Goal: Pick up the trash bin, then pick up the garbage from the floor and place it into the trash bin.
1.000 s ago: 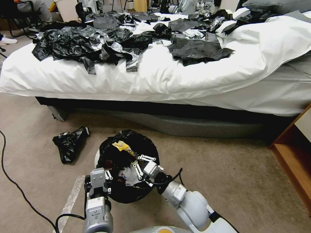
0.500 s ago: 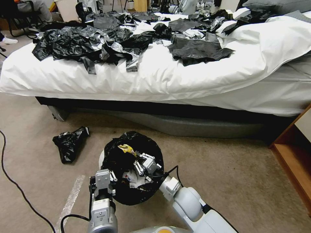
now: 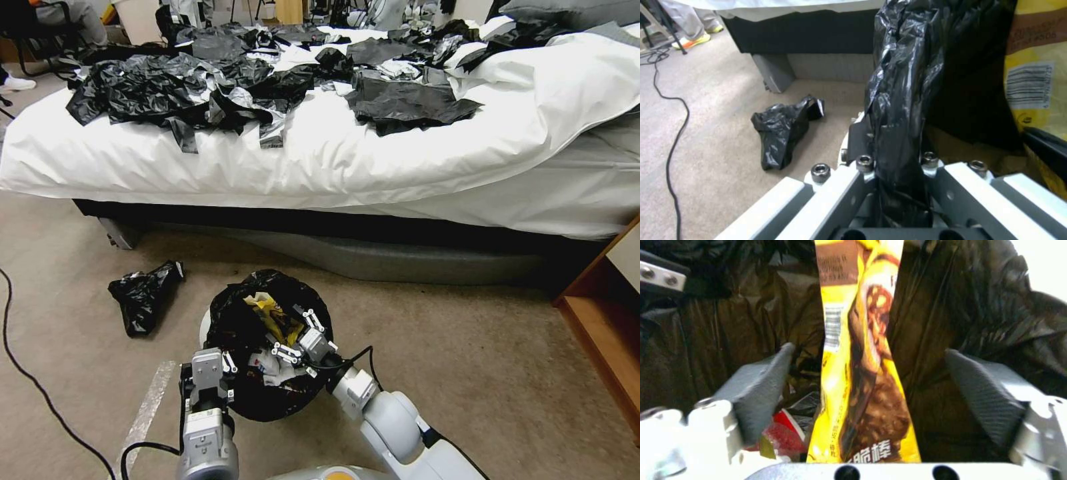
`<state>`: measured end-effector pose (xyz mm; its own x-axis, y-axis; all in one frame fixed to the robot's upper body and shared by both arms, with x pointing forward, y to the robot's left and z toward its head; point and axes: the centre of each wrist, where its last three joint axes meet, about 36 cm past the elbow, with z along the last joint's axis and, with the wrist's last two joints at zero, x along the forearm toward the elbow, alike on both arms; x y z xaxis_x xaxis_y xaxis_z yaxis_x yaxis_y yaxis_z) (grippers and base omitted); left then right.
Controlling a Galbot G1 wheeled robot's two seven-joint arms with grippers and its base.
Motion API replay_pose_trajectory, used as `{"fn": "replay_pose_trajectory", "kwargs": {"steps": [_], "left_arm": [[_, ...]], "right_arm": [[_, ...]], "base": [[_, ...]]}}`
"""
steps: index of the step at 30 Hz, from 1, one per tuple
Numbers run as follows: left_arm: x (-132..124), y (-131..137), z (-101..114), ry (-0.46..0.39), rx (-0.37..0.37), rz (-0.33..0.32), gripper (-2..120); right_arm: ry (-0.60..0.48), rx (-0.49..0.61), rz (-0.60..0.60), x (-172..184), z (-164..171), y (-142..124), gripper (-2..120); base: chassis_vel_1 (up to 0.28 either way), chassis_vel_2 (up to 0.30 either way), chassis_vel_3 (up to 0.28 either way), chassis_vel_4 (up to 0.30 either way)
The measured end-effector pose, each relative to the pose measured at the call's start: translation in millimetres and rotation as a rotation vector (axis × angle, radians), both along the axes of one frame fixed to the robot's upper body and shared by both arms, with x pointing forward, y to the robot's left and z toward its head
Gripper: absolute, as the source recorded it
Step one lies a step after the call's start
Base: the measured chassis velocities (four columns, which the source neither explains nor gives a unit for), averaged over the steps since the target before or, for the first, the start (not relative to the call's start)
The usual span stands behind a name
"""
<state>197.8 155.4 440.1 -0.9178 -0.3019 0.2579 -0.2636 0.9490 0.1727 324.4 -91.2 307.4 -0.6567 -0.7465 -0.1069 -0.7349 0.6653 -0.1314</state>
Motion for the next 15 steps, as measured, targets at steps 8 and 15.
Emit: {"fn": "replay_pose_trajectory", "kwargs": {"steps": [8,15], "left_arm": [[4,4,-1,0.006,-0.009,0.011,1],[9,7,-8,0.034,-0.033,0.023,1]], "right_arm": [[-0.109,0.038,-0.001,-4,31,-6,100],[-0.231,0.114,-0.072,-9,83,-19,100]], "base": [[0.000,0.000,0.000,0.000],[0.000,0.000,0.000,0.000]]}}
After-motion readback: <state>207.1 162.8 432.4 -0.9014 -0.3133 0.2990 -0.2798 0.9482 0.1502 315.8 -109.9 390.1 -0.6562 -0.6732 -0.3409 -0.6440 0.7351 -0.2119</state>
